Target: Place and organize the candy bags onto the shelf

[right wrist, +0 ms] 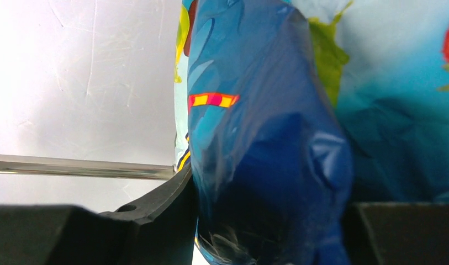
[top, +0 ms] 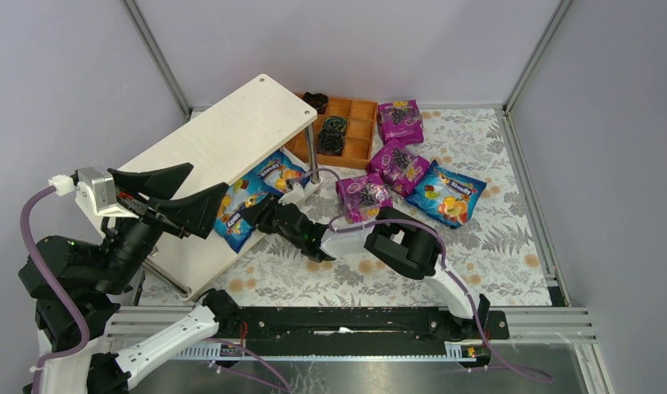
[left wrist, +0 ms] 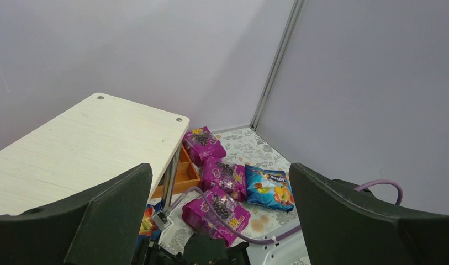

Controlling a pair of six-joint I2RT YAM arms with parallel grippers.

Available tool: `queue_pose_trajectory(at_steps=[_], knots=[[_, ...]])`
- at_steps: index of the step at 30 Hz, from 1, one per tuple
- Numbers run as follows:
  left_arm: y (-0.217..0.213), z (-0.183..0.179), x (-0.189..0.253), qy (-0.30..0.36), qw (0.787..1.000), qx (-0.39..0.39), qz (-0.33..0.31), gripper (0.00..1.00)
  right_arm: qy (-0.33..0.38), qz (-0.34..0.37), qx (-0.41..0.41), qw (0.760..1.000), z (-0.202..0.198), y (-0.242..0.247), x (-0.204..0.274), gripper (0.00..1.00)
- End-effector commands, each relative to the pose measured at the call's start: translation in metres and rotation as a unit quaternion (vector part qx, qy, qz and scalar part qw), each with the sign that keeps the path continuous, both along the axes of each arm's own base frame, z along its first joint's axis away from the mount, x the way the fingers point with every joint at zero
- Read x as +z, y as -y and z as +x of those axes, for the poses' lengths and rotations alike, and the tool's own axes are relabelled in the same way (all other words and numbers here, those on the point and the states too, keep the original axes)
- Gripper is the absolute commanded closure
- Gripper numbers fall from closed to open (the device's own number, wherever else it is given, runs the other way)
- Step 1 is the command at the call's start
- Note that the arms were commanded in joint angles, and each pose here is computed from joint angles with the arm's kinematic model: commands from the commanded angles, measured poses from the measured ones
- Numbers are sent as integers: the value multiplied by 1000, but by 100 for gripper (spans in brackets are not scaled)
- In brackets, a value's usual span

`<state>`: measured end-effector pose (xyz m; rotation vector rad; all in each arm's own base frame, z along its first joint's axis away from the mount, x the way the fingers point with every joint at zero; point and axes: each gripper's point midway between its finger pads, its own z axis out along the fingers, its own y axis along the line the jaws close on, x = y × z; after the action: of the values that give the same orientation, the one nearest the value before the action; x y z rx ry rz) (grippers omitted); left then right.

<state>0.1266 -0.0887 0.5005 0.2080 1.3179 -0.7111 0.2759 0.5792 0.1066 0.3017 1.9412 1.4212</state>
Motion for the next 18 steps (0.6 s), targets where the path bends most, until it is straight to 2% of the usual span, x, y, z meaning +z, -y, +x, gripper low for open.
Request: queue_pose_trajectory(at_steps=[1, 6, 11, 18], knots=[[8, 4, 3, 0, 1000, -7, -3, 1, 44, 5, 2, 999, 0, -11, 53, 58], [7, 5, 4, 0, 1000, -5, -5, 1, 66, -7, 1, 998, -6, -19, 65, 66], [7, 6, 2, -3, 1000, -3, -4, 1, 38, -24, -12, 999, -11, -15, 35, 74], [15, 9, -2, -10, 1000, -12, -1, 1, 25, -51, -50, 997, -11, -4, 15, 75]])
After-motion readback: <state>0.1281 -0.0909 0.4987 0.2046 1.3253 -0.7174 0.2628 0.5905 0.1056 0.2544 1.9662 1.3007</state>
